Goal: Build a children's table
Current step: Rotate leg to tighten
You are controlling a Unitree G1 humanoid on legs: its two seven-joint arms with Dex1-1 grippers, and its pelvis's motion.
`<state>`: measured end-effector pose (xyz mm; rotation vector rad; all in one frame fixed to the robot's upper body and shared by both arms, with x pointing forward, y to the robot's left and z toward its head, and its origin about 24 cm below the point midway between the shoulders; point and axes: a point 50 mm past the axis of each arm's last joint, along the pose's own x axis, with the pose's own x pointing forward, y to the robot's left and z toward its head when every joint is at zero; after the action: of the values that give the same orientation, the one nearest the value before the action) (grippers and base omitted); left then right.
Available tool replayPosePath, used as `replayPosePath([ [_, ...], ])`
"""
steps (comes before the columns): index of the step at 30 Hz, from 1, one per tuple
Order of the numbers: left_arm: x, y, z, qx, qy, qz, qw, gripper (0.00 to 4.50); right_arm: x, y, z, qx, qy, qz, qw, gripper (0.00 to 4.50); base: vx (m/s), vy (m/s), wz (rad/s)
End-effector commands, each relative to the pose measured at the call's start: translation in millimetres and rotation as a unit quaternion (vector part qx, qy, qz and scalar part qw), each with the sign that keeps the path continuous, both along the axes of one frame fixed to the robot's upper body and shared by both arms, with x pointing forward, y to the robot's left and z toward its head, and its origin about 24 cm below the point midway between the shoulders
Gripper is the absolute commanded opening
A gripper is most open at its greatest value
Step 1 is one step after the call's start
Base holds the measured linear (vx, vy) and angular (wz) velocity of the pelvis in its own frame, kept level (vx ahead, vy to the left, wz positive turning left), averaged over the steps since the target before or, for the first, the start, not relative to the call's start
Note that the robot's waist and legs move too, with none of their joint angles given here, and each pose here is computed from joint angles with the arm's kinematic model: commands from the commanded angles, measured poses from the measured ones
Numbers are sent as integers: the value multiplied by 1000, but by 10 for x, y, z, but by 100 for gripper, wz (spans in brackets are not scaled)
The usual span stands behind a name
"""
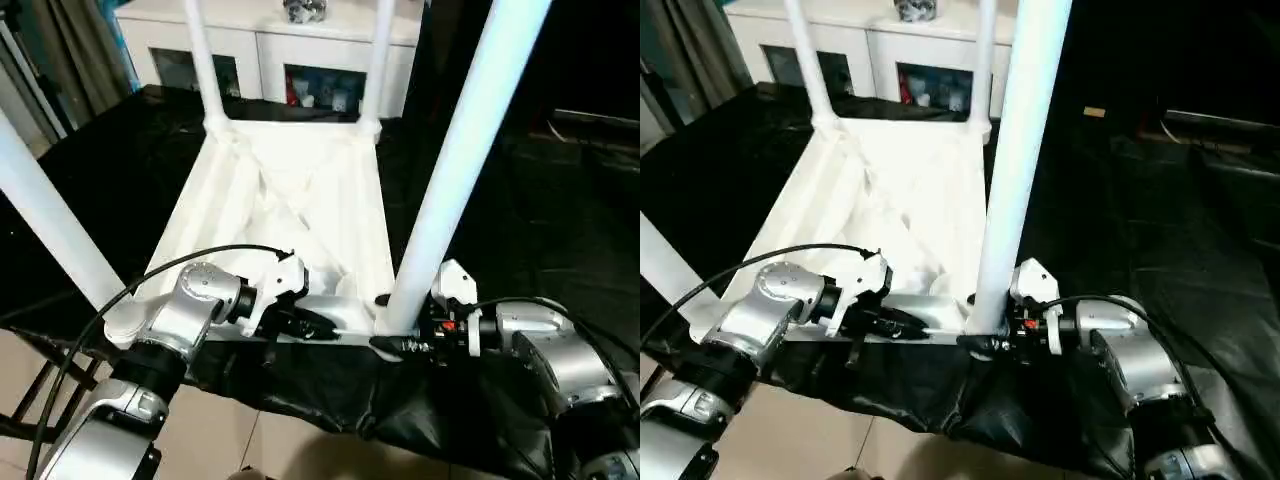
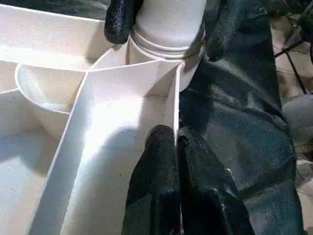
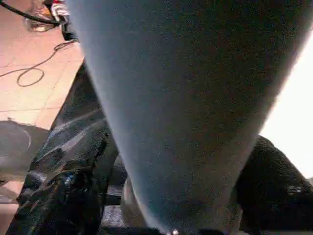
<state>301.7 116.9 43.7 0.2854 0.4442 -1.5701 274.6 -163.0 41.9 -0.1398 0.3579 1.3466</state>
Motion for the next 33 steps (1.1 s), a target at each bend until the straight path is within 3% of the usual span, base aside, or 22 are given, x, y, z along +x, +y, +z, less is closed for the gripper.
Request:
replayPosePath([
  [1, 51, -89, 123, -25, -21, -16, 999, 0, -44, 92, -28, 5, 19, 42, 999, 308, 0, 0, 0],
  [8, 67, -80, 117, -22, -18, -24, 999, 0, -60, 137, -36, 11, 34, 71, 997, 259, 0, 0, 0],
  [13, 63, -57, 97, -17, -17, -21, 999, 0, -66, 158, -55, 18, 37, 66, 997, 253, 0, 0, 0],
  [20, 135, -78, 56, -8, -45, 57, 997, 0, 77, 145, -106, 34, 5, -93, 995, 253, 0, 0, 0],
  [22, 162, -186, 23, -19, -55, 123, 991, 0, 134, 144, -211, 22, -11, -221, 975, 241, 0, 0, 0],
  [25, 156, -288, 2, -23, -67, 151, 986, 0, 115, 193, -266, 24, -14, -276, 961, 231, 0, 0, 0],
  [29, 108, -530, -28, -36, -73, 190, 978, 0, 69, 336, -385, 17, 1, -386, 922, 208, 0, 0, 0],
  [30, 108, -530, -28, -36, -73, 190, 978, 0, 69, 336, -385, 17, 1, -386, 922, 206, 0, 0, 0],
  [33, 59, -725, -41, -47, -75, 209, 974, 0, 52, 480, -389, 23, 2, -440, 897, 206, 0, 0, 0],
])
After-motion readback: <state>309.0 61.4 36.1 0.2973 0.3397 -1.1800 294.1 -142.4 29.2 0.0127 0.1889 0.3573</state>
